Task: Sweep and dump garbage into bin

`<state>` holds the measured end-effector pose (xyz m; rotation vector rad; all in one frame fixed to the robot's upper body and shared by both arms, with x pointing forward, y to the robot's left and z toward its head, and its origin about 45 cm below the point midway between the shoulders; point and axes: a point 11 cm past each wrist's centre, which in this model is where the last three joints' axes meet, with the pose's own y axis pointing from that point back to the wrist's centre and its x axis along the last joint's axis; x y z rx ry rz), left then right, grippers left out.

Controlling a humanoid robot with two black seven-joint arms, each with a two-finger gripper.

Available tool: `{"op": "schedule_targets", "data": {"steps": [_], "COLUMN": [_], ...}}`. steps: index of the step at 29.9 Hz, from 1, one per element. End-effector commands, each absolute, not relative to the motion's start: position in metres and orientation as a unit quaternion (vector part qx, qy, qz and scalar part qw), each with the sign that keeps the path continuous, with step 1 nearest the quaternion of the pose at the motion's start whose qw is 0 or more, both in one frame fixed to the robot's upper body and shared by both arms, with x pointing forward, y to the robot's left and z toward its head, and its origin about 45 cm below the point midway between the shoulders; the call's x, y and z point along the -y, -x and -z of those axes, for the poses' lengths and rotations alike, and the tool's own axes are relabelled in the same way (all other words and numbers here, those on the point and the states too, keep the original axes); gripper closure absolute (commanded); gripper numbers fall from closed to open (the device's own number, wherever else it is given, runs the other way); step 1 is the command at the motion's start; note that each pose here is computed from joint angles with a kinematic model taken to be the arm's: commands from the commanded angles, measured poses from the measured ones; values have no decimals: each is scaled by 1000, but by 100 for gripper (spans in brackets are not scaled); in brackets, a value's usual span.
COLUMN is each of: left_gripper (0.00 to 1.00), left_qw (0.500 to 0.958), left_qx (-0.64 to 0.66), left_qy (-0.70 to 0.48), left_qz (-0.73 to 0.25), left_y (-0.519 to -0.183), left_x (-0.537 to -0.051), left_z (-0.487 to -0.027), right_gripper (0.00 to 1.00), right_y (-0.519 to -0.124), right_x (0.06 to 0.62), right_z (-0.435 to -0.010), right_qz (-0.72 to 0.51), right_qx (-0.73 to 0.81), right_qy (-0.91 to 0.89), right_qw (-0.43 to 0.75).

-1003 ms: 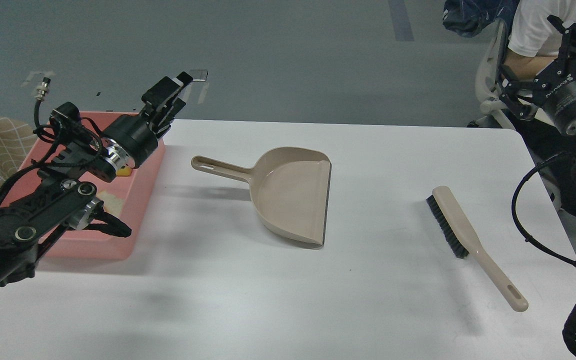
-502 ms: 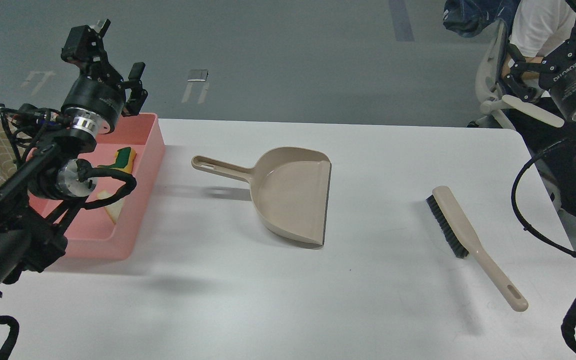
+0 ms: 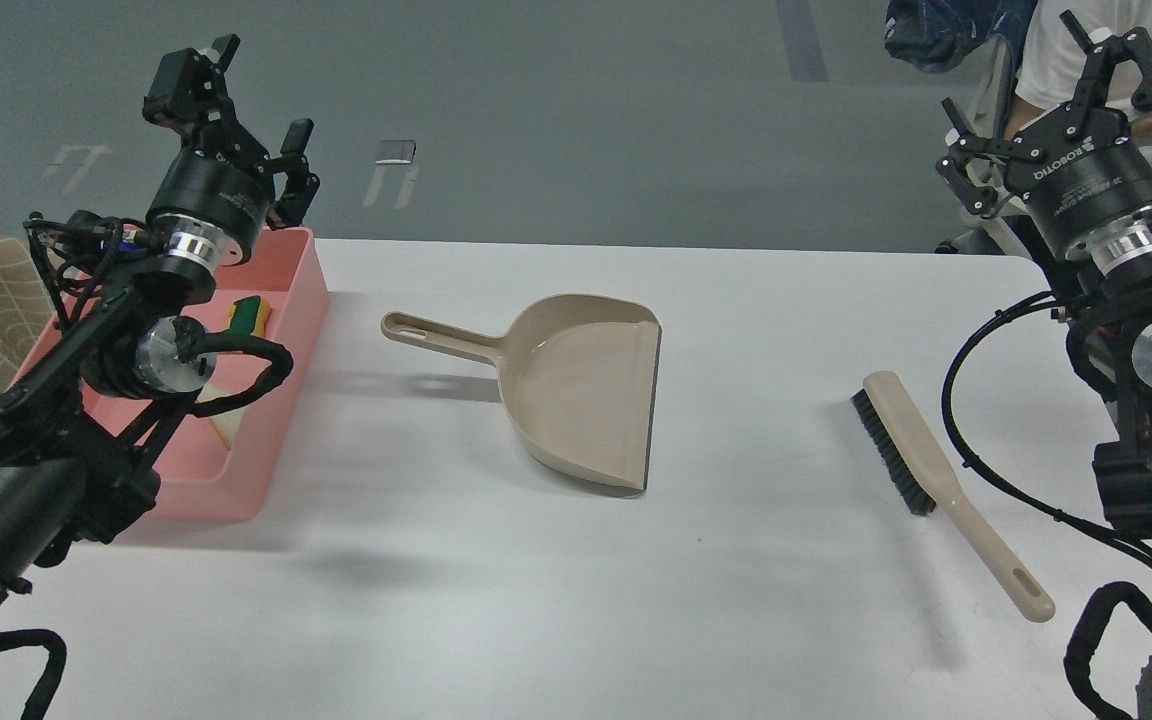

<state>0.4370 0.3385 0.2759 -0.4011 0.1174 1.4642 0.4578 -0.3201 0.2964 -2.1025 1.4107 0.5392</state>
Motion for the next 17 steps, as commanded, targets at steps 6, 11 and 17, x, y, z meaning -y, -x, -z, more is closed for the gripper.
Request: {"op": "schedule_targets", "data": {"steps": [6,11,17], "left_gripper": [2,2,2], "left_qw": [715,731,759], "left_qx": [-37,-45,-41], "left_qy": [219,228,250], "left_qz": [-663,-641,-599], "left_y": [-437,-437,-436], "left_x": [-338,-322,-316], "left_z": [-286,-287,-301], "right_gripper": [0,0,0], "right_y": [-462,-461,-461], "right_x": [324,327,328], "right_z": [-283,-286,-289], "right_qz": [-204,-191,-187], "right_qx": [-540,-545,-544], "right_qy": [775,768,769], "right_qw": [256,277,280]}}
